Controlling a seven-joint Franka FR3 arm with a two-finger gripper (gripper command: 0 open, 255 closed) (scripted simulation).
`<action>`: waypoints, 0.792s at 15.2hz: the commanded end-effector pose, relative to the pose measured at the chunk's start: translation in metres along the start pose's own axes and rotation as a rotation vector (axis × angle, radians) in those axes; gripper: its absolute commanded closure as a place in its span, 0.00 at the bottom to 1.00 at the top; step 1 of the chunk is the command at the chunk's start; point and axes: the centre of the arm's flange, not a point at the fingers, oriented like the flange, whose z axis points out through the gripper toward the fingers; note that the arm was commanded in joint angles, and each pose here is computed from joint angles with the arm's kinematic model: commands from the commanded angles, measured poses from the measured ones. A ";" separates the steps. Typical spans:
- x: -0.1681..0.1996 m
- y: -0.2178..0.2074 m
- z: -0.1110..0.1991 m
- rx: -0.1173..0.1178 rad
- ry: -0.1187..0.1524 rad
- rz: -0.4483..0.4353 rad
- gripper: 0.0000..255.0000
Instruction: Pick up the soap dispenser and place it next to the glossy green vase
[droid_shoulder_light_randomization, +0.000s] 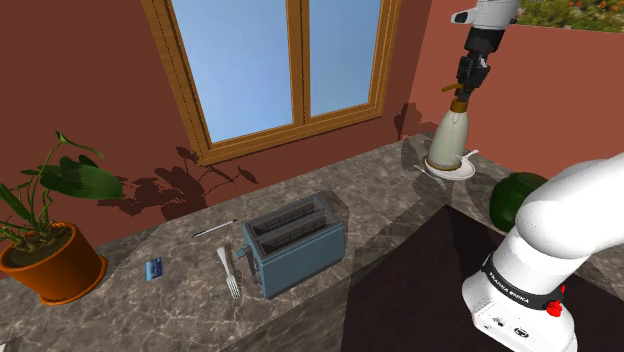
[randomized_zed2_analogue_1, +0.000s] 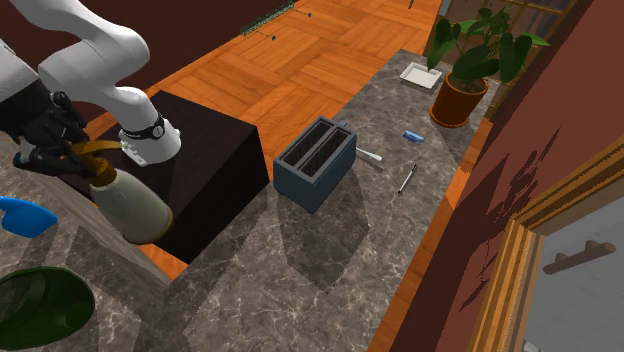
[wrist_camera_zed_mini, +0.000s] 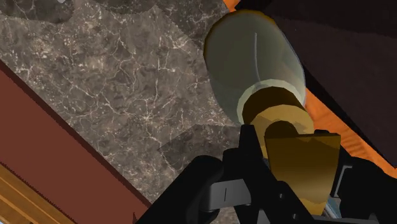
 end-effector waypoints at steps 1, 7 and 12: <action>-0.026 -0.003 -0.001 0.000 0.000 -0.002 1.00; -0.105 -0.010 -0.004 0.000 0.000 -0.002 1.00; -0.171 -0.016 -0.007 0.000 0.000 -0.002 1.00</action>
